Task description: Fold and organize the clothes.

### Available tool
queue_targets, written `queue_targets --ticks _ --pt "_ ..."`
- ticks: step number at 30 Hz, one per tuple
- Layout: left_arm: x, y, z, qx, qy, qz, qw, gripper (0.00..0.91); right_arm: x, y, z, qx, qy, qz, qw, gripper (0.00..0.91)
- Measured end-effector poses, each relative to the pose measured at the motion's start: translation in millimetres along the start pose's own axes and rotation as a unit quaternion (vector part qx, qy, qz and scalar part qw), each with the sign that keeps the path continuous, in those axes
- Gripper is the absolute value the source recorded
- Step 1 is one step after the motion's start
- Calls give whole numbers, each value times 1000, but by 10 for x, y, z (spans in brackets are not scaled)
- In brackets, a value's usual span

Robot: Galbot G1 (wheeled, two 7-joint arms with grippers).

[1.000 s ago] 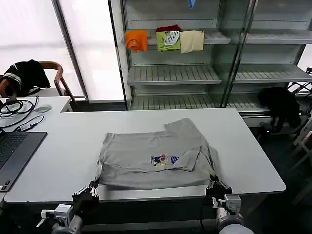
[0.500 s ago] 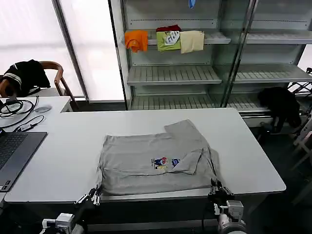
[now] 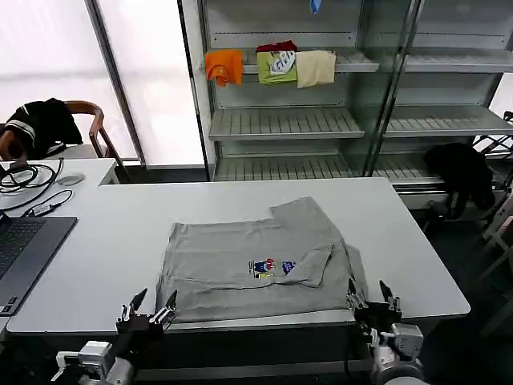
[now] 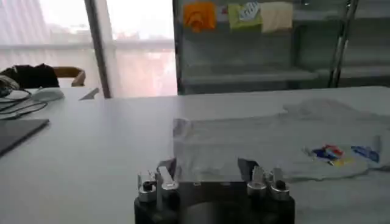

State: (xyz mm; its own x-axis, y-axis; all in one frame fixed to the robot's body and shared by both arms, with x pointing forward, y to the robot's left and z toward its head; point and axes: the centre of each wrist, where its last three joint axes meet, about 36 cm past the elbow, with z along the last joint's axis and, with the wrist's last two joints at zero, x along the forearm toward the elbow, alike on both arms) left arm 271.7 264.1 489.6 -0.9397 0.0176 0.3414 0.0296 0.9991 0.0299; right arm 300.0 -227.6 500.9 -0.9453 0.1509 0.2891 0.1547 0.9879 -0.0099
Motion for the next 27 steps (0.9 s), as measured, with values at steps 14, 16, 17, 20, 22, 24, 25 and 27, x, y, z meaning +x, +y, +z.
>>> queue_targets --ticks 14,16,17,20,22,24,25,27 --pt "-277 305 -352 -28 -45 2 999 907 -526 -113 -382 1 -59 -19 998 907" --pt "-367 335 -411 -36 -52 5 998 907 -653 -107 -439 5 -66 -22 998 907" --pt "-417 349 -435 -39 -54 8 998 907 -724 -103 -479 6 -71 -23 997 907" --pt "-592 398 -517 -48 -60 18 997 907 -939 -80 -588 11 -80 -26 996 907" --pt "-717 434 -577 -55 -62 24 996 907 -1084 -56 -659 14 -84 -29 996 907" --pt "-845 467 -636 -61 -64 31 996 907 -1241 -24 -738 19 -87 -36 995 907" --pt "-908 482 -663 -64 -64 34 995 907 -1317 -8 -778 21 -88 -39 995 907" --pt "-1049 506 -704 -68 -62 41 995 907 -1477 33 -862 24 -89 -46 995 907"
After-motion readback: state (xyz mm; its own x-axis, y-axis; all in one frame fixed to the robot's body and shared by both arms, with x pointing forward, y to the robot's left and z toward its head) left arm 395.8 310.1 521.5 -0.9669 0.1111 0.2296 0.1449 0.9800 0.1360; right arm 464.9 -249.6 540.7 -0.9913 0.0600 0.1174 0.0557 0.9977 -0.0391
